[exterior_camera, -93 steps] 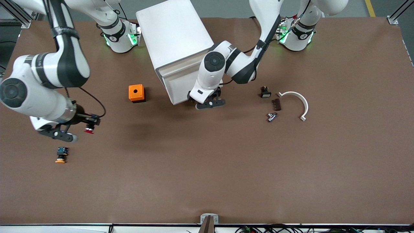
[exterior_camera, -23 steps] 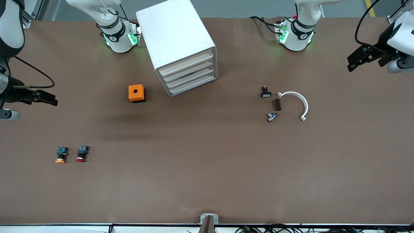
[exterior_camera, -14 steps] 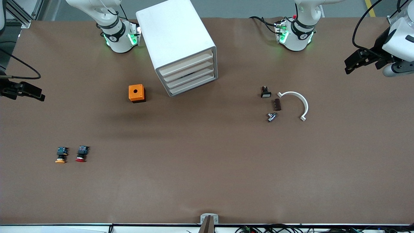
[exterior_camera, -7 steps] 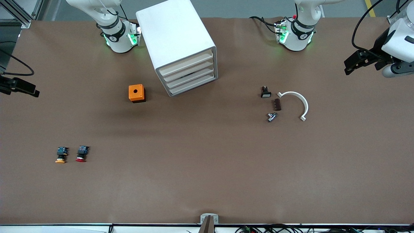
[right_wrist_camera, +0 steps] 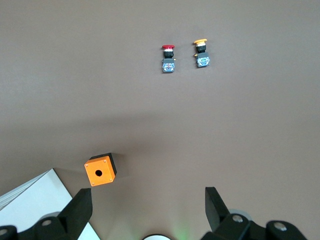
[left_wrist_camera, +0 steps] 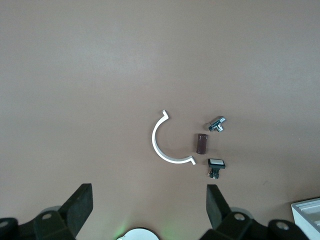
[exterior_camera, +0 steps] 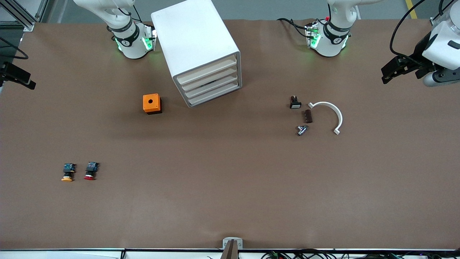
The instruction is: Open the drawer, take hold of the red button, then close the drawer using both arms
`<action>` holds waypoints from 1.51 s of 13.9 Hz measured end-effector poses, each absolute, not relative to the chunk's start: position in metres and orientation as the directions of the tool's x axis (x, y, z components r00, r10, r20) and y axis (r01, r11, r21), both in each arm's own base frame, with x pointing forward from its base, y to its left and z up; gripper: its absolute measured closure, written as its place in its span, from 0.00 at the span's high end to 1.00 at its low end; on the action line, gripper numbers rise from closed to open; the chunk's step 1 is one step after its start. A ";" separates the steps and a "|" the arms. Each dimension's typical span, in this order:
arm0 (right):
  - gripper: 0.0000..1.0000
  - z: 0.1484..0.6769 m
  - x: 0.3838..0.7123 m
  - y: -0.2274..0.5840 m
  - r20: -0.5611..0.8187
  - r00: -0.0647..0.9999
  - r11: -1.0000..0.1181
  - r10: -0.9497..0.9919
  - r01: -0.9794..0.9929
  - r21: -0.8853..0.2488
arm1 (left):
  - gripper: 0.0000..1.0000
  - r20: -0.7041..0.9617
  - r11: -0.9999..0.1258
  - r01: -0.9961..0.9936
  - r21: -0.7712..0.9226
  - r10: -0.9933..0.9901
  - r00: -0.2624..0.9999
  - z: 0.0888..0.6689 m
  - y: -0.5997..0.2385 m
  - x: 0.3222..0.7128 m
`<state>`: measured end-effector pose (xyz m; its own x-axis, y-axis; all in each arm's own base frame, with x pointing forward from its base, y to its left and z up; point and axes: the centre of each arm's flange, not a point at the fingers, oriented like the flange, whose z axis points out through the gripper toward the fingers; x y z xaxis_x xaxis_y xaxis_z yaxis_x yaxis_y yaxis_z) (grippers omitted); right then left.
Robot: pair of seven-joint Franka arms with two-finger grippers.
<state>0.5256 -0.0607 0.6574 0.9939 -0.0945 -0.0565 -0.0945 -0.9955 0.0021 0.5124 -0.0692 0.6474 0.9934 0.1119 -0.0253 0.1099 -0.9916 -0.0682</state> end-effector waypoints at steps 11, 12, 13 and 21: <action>1.00 0.654 0.493 -0.057 -0.020 0.997 -0.997 -0.078 -0.078 -0.010 | 1.00 -0.025 -0.991 0.117 -0.068 0.119 0.993 0.647 -0.066 0.513; 1.00 0.655 0.493 -0.057 -0.009 0.998 -0.998 -0.057 -0.057 -0.010 | 1.00 -0.025 -0.991 0.118 -0.068 0.120 0.992 0.648 -0.065 0.513; 1.00 0.657 0.493 -0.057 0.001 1.000 -0.999 -0.031 -0.031 -0.009 | 1.00 -0.025 -0.990 0.120 -0.068 0.122 0.992 0.648 -0.064 0.513; 1.00 0.659 0.494 -0.059 0.019 1.000 -1.000 -0.005 -0.005 -0.009 | 1.00 -0.020 -0.995 0.071 -0.064 0.072 0.997 0.651 -0.060 0.514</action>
